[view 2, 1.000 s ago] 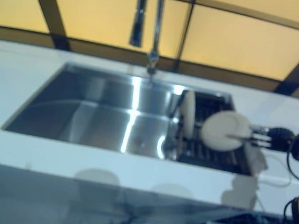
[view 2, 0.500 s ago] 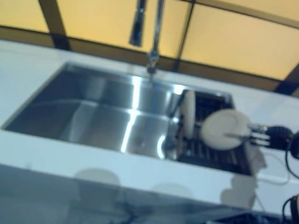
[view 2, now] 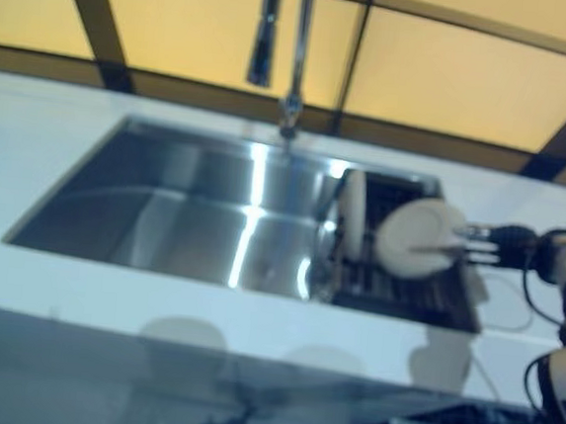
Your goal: Take plates into dishwasher
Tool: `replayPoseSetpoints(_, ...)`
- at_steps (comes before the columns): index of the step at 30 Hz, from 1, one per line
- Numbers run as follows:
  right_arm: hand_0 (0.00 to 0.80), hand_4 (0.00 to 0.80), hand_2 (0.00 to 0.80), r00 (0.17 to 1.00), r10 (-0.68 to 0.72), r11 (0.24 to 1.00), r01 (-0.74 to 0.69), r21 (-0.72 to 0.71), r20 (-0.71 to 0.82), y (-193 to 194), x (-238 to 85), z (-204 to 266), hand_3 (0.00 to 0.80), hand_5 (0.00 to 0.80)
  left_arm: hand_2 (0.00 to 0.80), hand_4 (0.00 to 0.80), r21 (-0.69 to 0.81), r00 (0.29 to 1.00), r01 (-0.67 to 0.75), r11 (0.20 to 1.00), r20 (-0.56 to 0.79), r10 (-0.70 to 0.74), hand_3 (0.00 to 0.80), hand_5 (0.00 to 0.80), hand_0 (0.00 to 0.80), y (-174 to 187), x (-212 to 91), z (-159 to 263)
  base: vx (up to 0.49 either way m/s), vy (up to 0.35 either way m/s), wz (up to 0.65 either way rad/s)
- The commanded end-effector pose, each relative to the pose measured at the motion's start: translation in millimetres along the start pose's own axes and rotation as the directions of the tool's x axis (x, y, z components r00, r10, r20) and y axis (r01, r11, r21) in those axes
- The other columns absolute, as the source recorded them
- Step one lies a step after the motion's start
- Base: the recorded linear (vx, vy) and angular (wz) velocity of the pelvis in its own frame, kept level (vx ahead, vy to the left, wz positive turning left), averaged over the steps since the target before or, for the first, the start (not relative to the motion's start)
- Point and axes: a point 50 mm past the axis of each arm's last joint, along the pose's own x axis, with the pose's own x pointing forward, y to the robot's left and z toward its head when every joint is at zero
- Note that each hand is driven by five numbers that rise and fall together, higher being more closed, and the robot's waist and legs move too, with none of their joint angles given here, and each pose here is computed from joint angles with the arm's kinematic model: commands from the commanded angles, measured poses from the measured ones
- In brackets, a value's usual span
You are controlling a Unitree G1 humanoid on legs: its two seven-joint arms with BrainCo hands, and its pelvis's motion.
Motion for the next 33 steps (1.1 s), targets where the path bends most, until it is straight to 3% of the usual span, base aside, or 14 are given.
replayPoseSetpoints(1, 0.000, 0.000, 0.000, 0.993, 0.100, 0.991, -0.094, -0.095, 0.067, 31, 7, 32, 0.000, 0.000, 0.000, 0.000, -0.024, 1.000, -0.016, 1.000, 0.009, 0.016, 0.000, 0.000, 0.000, 0, 1, 1, 0.004, 0.024, 0.04)
replayPoseSetpoints(4, 0.000, 0.000, 0.000, 0.995, 0.066, 0.993, -0.058, -0.106, 0.078, 32, 8, 36, 0.000, 0.000, 0.000, 0.000, -0.031, 1.000, -0.018, 0.999, 0.011, 0.018, 0.000, 0.000, 0.000, -1, 1, 2, 0.005, 0.022, 0.07)
replayPoseSetpoints(6, 0.436, 0.436, 0.436, 0.995, 0.056, 0.993, -0.047, -0.108, 0.084, 32, 8, 39, 0.436, 0.436, 0.000, 0.000, -0.032, 1.000, -0.019, 0.999, 0.010, 0.019, 0.000, 0.000, 0.000, -2, 1, 2, 0.009, 0.012, 0.09)
replayPoseSetpoints(7, 0.690, 0.690, 0.690, 0.995, 0.046, 0.994, -0.036, -0.108, 0.091, 33, 8, 40, 0.690, 0.690, 0.000, 0.000, -0.031, 1.000, -0.019, 0.999, 0.009, 0.020, 0.000, 0.000, 0.000, -2, 1, 2, 0.018, 0.008, 0.05)
replayPoseSetpoints(8, 0.800, 0.800, 0.800, 0.995, 0.042, 0.993, -0.032, -0.113, 0.092, 33, 9, 41, 0.800, 0.800, 0.000, 0.000, -0.031, 1.000, -0.019, 0.999, 0.008, 0.020, 0.000, 0.000, 0.000, -3, 1, 1, 0.000, 0.000, 0.00)
replayPoseSetpoints(19, 0.800, 0.800, 0.800, 0.993, -0.011, 0.986, 0.030, -0.162, 0.119, 32, 7, 51, 0.800, 0.800, 0.000, 0.000, -0.029, 1.000, -0.011, 1.000, 0.017, 0.011, 0.000, 0.000, 0.000, -6, 2, 4, 0.000, 0.001, 0.02)
replayPoseSetpoints(33, 0.800, 0.800, 0.800, 0.981, -0.091, 0.986, 0.113, -0.124, 0.169, 22, 0, 55, 0.800, 0.800, 0.000, 0.000, -0.016, 1.000, -0.001, 1.000, 0.020, 0.001, 0.000, 0.000, 0.000, -4, 1, 3, 0.001, -0.001, 0.02)
